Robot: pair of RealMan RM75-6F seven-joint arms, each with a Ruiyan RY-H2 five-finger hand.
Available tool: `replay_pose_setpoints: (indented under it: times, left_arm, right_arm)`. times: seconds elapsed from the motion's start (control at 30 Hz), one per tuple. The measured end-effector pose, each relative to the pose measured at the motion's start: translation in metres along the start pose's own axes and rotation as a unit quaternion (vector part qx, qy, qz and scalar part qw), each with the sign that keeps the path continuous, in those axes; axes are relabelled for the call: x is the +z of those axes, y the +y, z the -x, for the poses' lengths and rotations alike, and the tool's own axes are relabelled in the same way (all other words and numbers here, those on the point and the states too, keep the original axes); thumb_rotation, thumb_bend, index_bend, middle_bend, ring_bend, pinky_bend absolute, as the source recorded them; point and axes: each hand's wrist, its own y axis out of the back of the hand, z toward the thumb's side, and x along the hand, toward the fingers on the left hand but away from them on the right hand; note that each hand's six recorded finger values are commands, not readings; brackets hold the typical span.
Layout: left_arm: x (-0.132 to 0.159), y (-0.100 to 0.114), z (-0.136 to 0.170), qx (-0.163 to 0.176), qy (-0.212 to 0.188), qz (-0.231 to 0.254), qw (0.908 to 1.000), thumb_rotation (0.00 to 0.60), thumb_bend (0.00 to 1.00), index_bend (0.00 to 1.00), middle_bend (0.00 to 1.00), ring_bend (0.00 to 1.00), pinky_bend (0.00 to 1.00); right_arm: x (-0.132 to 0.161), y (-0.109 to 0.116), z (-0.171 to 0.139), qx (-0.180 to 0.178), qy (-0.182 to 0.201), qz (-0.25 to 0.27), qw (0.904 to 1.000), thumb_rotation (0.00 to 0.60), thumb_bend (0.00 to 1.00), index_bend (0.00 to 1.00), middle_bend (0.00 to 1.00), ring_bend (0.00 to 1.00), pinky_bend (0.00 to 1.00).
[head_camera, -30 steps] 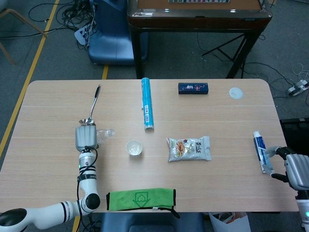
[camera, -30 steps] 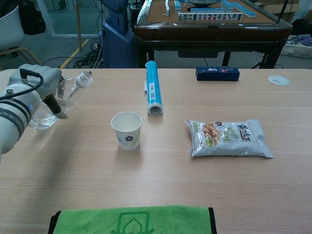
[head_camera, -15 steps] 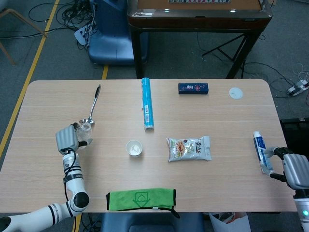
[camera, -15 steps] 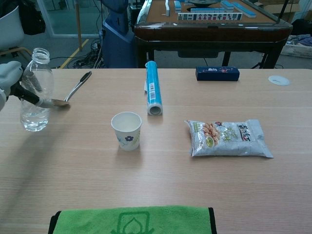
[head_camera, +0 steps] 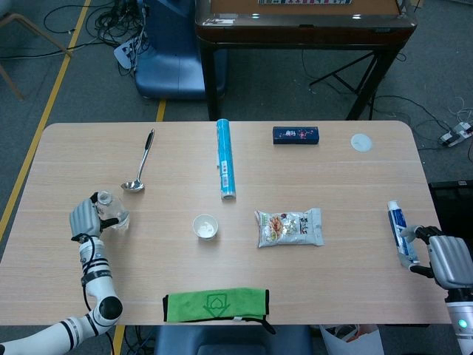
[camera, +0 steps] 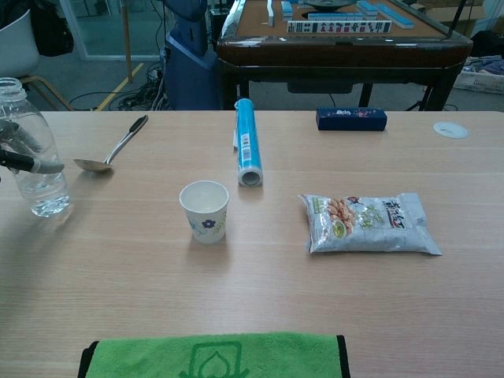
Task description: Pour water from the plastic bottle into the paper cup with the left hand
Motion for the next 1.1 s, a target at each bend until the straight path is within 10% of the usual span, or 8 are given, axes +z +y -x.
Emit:
replay_pose_setpoints:
  times: [0.57, 1.1]
  left_arm:
    - [-0.026, -0.007, -0.002, -0.072, -0.005, 0.03, 0.997, 0.6, 0.07, 0.28, 0.25, 0.18, 0.14]
    - [-0.031, 0.013, 0.007, -0.094, -0.011, -0.022, 0.9952, 0.6, 0.07, 0.1, 0.07, 0.04, 0.09]
  right_arm:
    - [0.0, -0.004, 0.001, 0.005, 0.0, -0.004, 1.0, 0.6, 0.23, 0.45, 0.5, 0.41, 0.66]
    - [0.001, -0.006, 0.001, 0.008, 0.001, -0.006, 1.0, 0.6, 0.23, 0.45, 0.5, 0.41, 0.66]
